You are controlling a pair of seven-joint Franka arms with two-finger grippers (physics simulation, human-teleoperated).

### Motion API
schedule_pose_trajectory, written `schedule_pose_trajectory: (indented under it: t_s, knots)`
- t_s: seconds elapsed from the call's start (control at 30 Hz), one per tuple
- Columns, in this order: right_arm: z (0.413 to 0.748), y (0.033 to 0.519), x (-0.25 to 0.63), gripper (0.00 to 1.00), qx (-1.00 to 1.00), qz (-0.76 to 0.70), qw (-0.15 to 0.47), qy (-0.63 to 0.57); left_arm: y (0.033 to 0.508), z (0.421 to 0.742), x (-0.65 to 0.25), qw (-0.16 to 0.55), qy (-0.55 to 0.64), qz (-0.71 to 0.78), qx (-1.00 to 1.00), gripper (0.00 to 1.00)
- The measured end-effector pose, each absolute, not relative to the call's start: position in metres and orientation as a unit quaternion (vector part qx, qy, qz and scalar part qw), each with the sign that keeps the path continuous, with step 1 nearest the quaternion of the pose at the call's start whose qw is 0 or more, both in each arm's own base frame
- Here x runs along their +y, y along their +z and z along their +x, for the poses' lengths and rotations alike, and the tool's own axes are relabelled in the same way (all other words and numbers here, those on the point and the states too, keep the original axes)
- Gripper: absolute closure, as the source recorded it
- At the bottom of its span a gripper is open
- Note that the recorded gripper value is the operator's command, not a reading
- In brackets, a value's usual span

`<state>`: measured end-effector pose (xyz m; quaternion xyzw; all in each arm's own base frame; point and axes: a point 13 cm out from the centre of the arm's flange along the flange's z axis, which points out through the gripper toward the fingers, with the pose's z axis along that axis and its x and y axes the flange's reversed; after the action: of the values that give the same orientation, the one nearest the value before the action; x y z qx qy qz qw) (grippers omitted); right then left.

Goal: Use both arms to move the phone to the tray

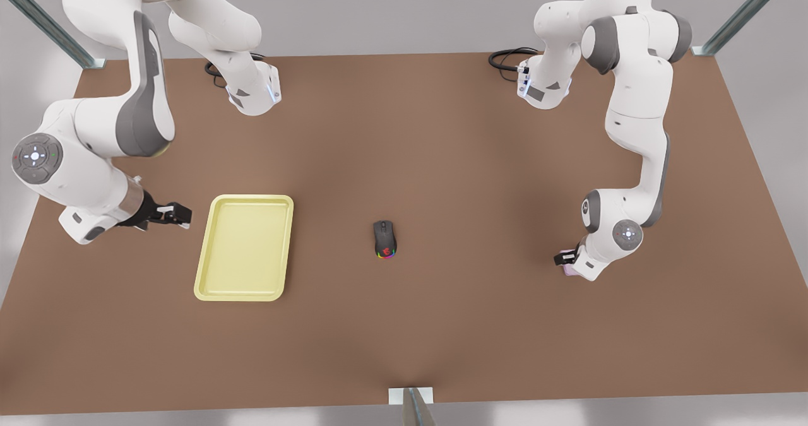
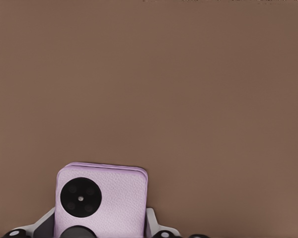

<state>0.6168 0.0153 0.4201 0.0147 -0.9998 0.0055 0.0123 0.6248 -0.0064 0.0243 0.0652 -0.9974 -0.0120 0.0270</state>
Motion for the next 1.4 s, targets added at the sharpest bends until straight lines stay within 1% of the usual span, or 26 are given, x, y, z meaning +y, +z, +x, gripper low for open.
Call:
schedule_pose_trajectory:
  t_s: [0.13,0.23,0.37,0.43,0.53,0.6,0.63,0.67,0.7,0.73,0.8,0.87,0.9,0.97,1.1,1.2,1.27,1.4]
  knots:
    - [0.620,0.428,0.017,0.00,-1.000,0.016,0.004,0.005,0.027,0.626,-0.005,0.026,-0.011,0.075,-0.997,0.31]
    - [0.619,0.452,0.024,0.00,-1.000,0.020,-0.011,0.004,0.028,0.626,-0.002,0.027,-0.010,0.082,-0.996,0.31]
    - [0.612,0.452,0.026,0.00,-1.000,0.021,0.001,0.004,0.029,0.626,-0.002,0.027,-0.010,0.088,-0.996,0.31]
    - [0.610,0.449,0.025,0.00,-1.000,0.020,0.008,0.004,0.037,0.629,-0.002,0.022,-0.009,0.091,-0.996,0.31]
    - [0.608,0.445,0.024,0.00,-1.000,0.019,0.015,0.004,0.069,0.639,-0.016,0.006,-0.006,0.088,-0.996,0.31]
    - [0.607,0.443,0.024,0.00,-1.000,0.020,0.018,0.004,0.107,0.639,-0.081,-0.004,-0.002,0.052,-0.999,0.31]
    - [0.607,0.443,0.024,0.00,-1.000,0.020,0.019,0.004,0.122,0.635,-0.135,-0.005,0.004,0.024,-1.000,0.31]
    - [0.606,0.442,0.024,0.00,-1.000,0.020,0.020,0.004,0.139,0.637,-0.194,-0.010,0.012,-0.003,-1.000,0.31]
    - [0.606,0.442,0.024,0.00,-1.000,0.020,0.020,0.004,0.157,0.645,-0.254,-0.019,0.021,-0.025,-0.999,0.31]
    - [0.606,0.442,0.025,0.00,-1.000,0.020,0.020,0.004,0.168,0.645,-0.303,-0.020,0.026,-0.040,-0.999,0.31]
    - [0.606,0.441,0.025,0.00,-1.000,0.021,0.021,0.004,0.173,0.623,-0.383,-0.006,0.028,-0.058,-0.998,0.31]
    - [0.607,0.438,0.025,0.00,-1.000,0.021,0.023,0.004,0.162,0.602,-0.438,0.010,0.029,-0.053,-0.998,0.31]
    - [0.608,0.438,0.025,0.00,-1.000,0.021,0.023,0.004,0.153,0.599,-0.453,0.016,0.030,-0.042,-0.999,0.31]
    - [0.610,0.431,0.025,0.00,-0.999,0.021,0.026,0.002,0.136,0.608,-0.471,0.015,0.036,-0.012,-0.999,0.31]
    - [0.615,0.419,0.025,0.00,-0.999,0.022,0.032,0.000,0.141,0.623,-0.500,-0.005,0.062,0.038,-0.997,0.30]
    - [0.616,0.419,0.025,0.00,-0.999,0.021,0.031,0.001,0.148,0.621,-0.534,-0.023,0.086,0.057,-0.994,0.30]
    - [0.617,0.419,0.024,0.00,-0.999,0.021,0.030,0.002,0.144,0.616,-0.548,-0.025,0.097,0.070,-0.992,0.30]
    - [0.618,0.416,0.027,0.00,-0.999,0.023,0.032,0.000,0.127,0.628,-0.550,-0.035,0.117,0.110,-0.986,0.29]
